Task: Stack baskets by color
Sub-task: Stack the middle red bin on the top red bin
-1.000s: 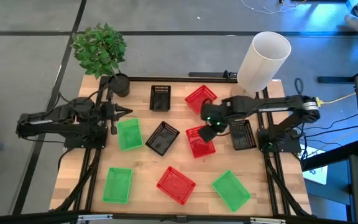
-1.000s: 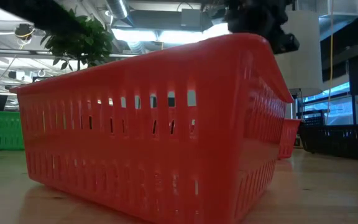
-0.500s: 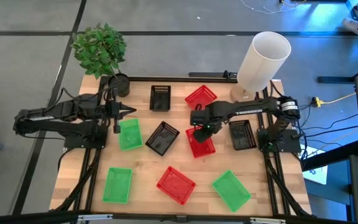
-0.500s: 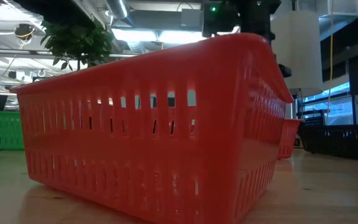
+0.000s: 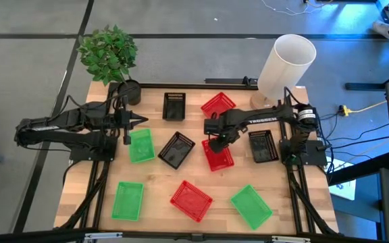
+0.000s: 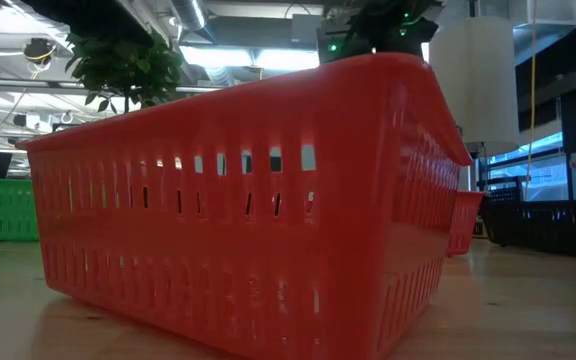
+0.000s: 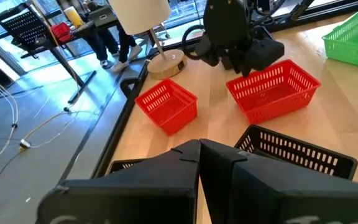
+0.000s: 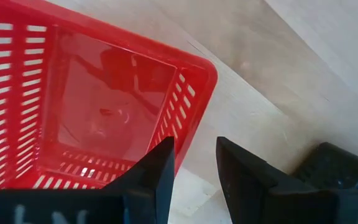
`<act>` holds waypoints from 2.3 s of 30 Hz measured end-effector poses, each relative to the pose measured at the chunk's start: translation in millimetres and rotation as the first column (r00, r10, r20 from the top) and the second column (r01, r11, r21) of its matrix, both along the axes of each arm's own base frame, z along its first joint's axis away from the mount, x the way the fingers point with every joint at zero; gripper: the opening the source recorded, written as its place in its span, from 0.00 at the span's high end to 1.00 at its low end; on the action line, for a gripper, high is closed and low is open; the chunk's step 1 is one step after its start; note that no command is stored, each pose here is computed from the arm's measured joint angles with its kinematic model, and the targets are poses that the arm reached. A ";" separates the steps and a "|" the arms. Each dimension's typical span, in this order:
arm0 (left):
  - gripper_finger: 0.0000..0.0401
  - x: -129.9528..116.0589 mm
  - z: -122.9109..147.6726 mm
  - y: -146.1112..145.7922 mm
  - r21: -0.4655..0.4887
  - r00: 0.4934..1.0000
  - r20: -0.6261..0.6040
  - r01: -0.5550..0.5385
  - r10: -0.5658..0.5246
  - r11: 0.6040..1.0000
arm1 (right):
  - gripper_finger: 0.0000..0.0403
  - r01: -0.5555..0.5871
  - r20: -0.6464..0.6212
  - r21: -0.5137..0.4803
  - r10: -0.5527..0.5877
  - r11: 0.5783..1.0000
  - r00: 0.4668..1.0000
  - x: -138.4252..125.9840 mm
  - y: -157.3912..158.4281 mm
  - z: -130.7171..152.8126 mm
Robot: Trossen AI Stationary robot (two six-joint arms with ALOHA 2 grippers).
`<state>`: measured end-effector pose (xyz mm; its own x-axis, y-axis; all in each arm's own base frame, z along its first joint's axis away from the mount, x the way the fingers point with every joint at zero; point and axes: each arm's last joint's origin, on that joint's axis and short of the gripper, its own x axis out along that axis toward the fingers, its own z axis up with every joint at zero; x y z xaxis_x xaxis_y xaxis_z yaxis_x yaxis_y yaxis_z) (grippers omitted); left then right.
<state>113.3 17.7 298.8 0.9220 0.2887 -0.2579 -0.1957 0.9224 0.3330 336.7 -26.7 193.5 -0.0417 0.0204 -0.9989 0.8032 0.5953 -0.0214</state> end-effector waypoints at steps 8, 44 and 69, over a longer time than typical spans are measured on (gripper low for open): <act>1.00 0.0 0.0 0.0 0.000 1.000 0.000 0.000 0.000 1.000 | 0.71 -0.076 0.004 0.003 0.076 0.997 0.997 11.2 -1.2 -20.5; 1.00 -4.9 -13.2 -0.2 0.087 0.984 -0.178 0.033 -0.017 0.996 | 1.00 0.564 0.396 -0.176 -0.466 0.807 0.791 59.1 -49.7 83.5; 1.00 -6.2 -14.3 1.7 0.409 0.947 -0.322 0.150 -0.012 0.900 | 1.00 0.955 0.219 -0.008 -0.931 0.297 0.291 16.6 -134.5 78.8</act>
